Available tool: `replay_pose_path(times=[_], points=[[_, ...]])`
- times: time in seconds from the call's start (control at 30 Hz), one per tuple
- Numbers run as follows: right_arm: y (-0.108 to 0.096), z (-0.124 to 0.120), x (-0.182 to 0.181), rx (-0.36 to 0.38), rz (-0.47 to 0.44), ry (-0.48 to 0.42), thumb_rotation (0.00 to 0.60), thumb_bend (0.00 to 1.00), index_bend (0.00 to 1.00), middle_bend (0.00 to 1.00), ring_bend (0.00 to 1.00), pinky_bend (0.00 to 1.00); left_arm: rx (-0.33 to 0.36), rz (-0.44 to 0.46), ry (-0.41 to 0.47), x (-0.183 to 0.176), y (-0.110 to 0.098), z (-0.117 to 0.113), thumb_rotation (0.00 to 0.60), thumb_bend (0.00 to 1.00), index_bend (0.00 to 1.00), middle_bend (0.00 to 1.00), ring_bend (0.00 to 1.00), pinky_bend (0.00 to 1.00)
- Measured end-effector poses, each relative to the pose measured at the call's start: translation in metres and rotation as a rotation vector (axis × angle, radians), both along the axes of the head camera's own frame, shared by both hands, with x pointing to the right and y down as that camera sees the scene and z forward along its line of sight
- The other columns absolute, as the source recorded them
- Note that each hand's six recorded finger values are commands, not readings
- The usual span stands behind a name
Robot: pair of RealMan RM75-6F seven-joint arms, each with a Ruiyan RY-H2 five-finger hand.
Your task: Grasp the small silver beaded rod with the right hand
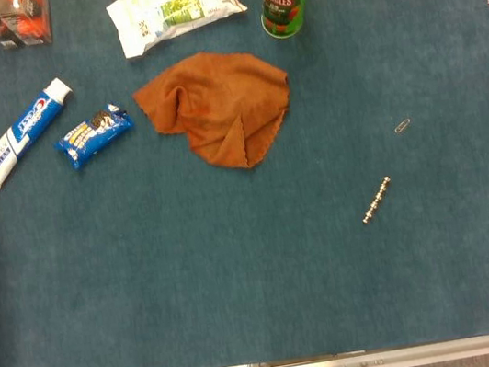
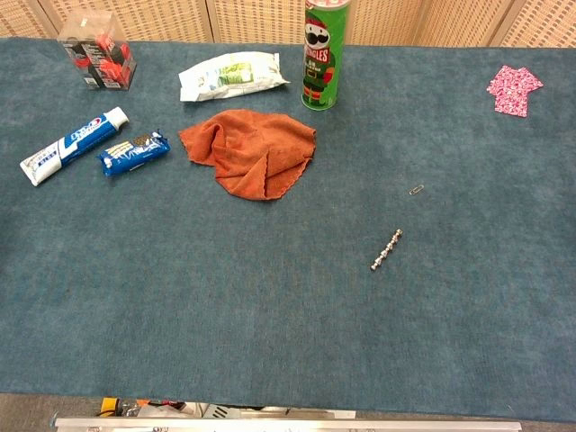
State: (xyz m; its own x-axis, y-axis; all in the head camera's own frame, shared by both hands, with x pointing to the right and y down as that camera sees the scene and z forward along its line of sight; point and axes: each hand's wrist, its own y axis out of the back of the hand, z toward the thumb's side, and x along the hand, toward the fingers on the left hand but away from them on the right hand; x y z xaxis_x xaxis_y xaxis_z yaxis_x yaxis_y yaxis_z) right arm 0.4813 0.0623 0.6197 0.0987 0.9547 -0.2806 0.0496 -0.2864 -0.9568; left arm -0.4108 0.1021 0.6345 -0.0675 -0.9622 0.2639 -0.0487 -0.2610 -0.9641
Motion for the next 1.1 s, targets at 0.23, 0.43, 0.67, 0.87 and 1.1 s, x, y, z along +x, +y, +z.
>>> replay_pose_path(times=[0.23,0.43,0.67,0.87,1.1], points=[[-0.002,-0.002,-0.004,0.002,-0.022,-0.013,0.600,0.21,0.43,0.48,0.42,0.50,-0.015,-0.002,-0.003,0.001,0.001,0.001,0.600,0.29,0.00,0.07,0.06,0.02],[-0.010,-0.004,-0.024,-0.008,-0.098,-0.063,0.600,0.21,0.43,0.48,0.42,0.50,-0.006,-0.010,0.003,0.001,0.002,-0.001,0.600,0.29,0.00,0.07,0.06,0.02],[-0.020,-0.001,-0.075,-0.087,-0.295,-0.133,0.600,0.21,0.43,0.56,0.48,0.50,-0.008,-0.016,0.007,-0.001,0.004,0.000,0.600,0.29,0.00,0.07,0.06,0.02],[-0.026,0.008,-0.123,-0.160,-0.487,-0.128,0.600,0.21,0.43,0.79,0.78,0.81,-0.005,-0.027,0.007,-0.004,0.007,-0.002,0.600,0.29,0.00,0.07,0.06,0.02],[-0.022,0.031,-0.178,-0.231,-0.683,-0.089,0.600,0.21,0.43,0.96,1.00,1.00,-0.001,-0.041,0.012,-0.008,0.009,-0.003,0.600,0.29,0.00,0.07,0.06,0.02]])
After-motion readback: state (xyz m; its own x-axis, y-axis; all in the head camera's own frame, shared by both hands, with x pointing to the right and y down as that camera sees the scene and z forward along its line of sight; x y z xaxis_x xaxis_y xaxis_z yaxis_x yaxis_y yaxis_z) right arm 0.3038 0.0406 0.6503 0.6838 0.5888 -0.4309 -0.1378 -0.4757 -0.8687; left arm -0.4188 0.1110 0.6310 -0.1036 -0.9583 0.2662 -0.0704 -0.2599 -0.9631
